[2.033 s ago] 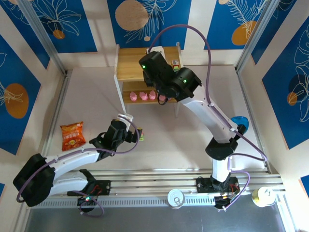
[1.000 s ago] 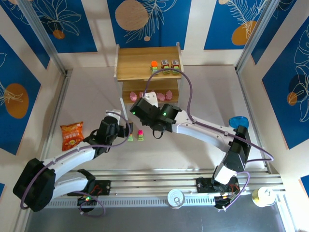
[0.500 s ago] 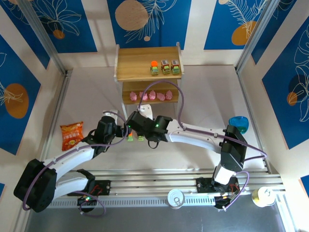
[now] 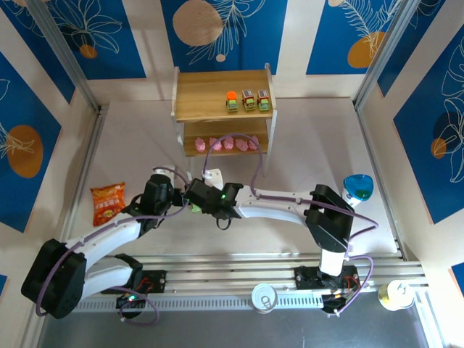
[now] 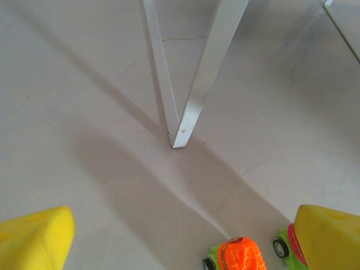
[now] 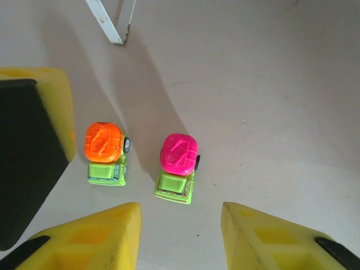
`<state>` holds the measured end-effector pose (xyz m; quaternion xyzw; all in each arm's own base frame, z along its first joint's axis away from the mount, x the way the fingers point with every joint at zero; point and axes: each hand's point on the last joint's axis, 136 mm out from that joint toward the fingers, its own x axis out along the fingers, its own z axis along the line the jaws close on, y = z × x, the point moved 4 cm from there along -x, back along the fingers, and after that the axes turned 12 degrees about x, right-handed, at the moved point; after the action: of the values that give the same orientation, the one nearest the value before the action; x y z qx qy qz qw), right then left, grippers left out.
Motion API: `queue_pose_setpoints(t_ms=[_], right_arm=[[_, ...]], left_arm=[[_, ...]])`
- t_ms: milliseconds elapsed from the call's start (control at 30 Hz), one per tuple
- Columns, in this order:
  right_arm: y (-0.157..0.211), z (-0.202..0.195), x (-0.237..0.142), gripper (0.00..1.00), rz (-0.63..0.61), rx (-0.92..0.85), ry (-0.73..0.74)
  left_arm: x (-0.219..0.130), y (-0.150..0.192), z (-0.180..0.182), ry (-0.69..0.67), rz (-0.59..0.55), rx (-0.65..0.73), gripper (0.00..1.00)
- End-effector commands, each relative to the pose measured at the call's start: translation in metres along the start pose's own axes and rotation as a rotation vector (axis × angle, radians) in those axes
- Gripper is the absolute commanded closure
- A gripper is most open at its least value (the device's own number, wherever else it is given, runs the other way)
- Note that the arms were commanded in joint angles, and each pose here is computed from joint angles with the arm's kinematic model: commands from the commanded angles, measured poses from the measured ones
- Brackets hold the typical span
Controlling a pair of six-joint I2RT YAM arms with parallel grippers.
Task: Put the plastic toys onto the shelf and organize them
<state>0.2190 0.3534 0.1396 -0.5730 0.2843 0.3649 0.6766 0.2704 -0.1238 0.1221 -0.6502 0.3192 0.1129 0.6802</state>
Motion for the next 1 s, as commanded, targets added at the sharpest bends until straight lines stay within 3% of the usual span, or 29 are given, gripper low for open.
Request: queue_pose_setpoints(t_ms=[0, 967], right_arm=[[0.010, 0.001, 0.011, 0.58, 0.016, 0.022, 0.011], [0.034, -0.005, 0.062, 0.54, 0.068, 0.053, 0.093]], left_arm=[[0.001, 0.000, 0.002, 0.008, -0.011, -0.021, 0.00], [0.000, 0.008, 0.020, -0.054, 0.010, -0.086, 0.01]])
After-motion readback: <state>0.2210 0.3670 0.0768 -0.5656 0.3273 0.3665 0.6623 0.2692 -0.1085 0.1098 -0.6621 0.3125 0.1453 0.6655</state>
